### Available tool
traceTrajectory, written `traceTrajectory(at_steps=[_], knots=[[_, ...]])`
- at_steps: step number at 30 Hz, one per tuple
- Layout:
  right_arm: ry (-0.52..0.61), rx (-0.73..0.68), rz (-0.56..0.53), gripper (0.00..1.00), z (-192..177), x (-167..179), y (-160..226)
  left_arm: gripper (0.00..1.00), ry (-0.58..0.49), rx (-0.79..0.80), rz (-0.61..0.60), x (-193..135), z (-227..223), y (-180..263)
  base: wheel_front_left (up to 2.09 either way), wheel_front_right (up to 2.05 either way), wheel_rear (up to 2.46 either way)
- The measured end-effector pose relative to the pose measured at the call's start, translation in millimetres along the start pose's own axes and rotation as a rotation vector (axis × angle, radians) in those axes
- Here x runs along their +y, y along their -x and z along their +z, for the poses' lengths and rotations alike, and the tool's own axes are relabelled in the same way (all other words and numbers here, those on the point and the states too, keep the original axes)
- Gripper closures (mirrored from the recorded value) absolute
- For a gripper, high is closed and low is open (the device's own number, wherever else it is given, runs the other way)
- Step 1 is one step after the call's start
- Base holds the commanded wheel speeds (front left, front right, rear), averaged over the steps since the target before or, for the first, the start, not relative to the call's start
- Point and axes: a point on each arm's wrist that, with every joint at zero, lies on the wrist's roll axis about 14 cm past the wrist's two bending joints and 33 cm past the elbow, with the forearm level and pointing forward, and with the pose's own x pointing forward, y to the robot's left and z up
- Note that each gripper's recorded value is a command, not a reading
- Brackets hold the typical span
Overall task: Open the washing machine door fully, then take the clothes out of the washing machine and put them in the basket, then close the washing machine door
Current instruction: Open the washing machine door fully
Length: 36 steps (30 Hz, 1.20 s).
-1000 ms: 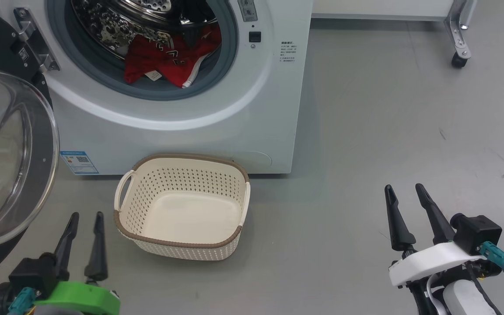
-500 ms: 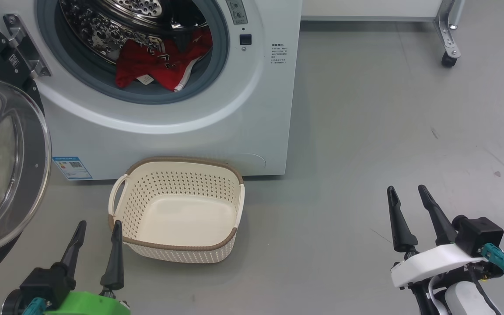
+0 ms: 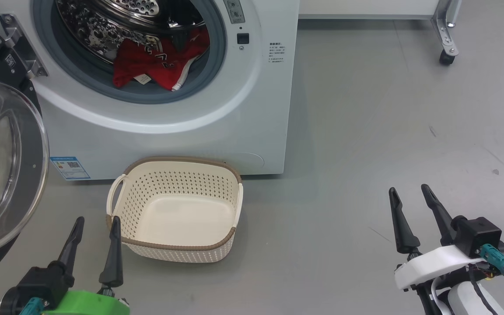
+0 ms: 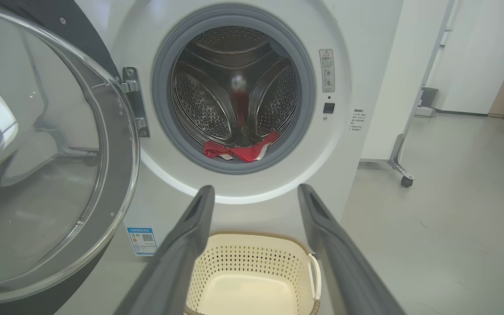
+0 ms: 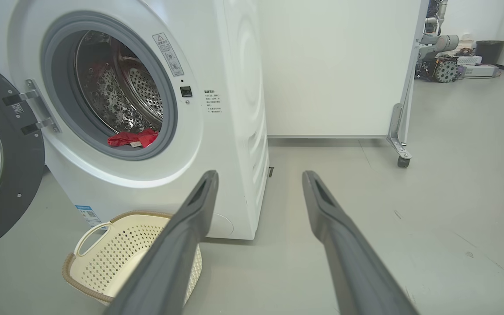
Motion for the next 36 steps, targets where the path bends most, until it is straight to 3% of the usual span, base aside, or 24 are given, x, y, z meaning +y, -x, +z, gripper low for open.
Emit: traceTrajectory(at_steps=[36], knots=[[-0.002,0.021,-0.014,0.0,-8,-1,-2,0.0,0.029,0.036,-0.01,-9,-13,2,0.02,-0.02,0.0]])
